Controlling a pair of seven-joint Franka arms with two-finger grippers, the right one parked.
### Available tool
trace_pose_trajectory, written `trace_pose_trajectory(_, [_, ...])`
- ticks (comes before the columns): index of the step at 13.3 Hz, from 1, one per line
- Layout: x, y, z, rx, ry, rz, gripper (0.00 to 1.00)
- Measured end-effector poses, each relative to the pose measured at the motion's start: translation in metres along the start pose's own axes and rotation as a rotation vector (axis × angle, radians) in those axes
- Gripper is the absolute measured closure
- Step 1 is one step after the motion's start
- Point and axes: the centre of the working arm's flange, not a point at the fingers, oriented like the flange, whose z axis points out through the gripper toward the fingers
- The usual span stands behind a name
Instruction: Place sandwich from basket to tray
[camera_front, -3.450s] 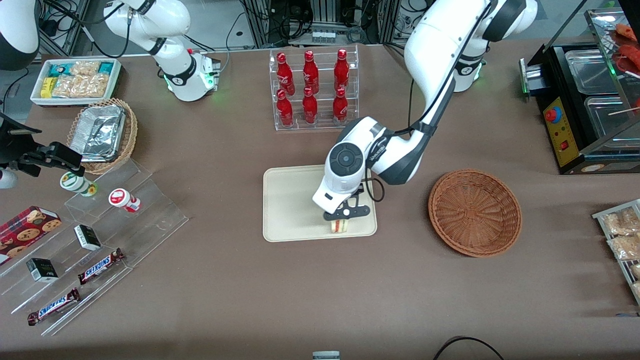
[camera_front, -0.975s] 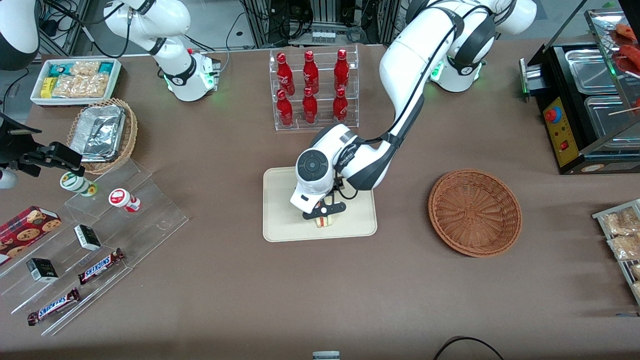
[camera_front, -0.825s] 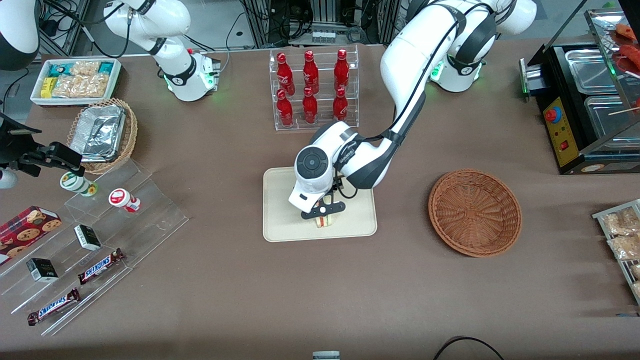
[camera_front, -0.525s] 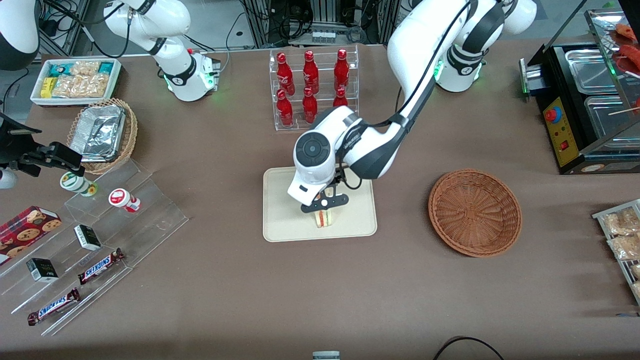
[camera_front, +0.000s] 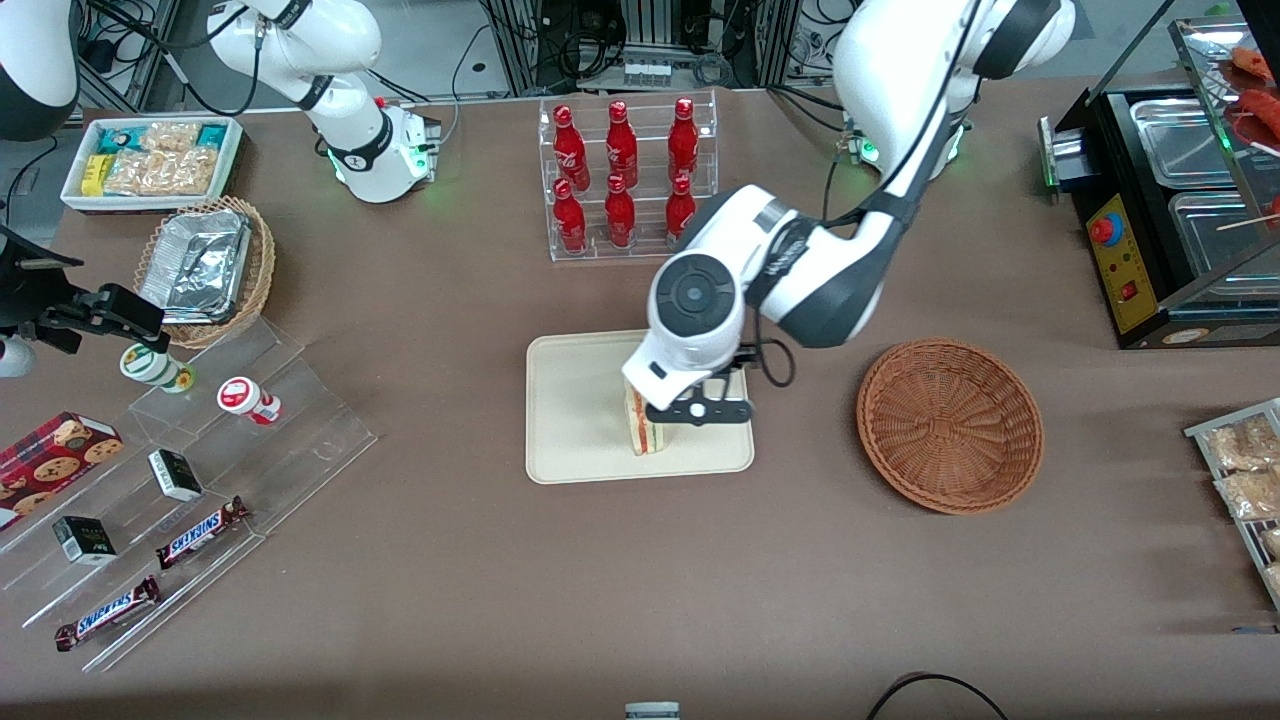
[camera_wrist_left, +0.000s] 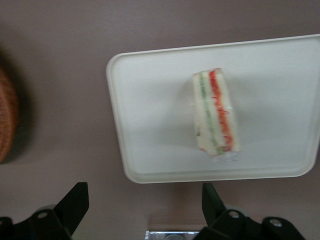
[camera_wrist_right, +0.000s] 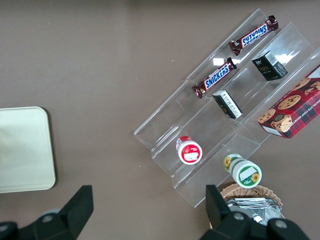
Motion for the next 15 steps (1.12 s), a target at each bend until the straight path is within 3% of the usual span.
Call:
trace_pose_trajectory(3, [0.016, -0.071, -0.032, 0.008, -0.035, -0.048, 0.00])
trace_pose_trajectory(8, [0.029, -0.192, -0.057, -0.028, -0.056, 0.042, 0.00])
trace_pose_trajectory(15, [0.013, -0.314, -0.070, -0.073, -0.073, 0.068, 0.00])
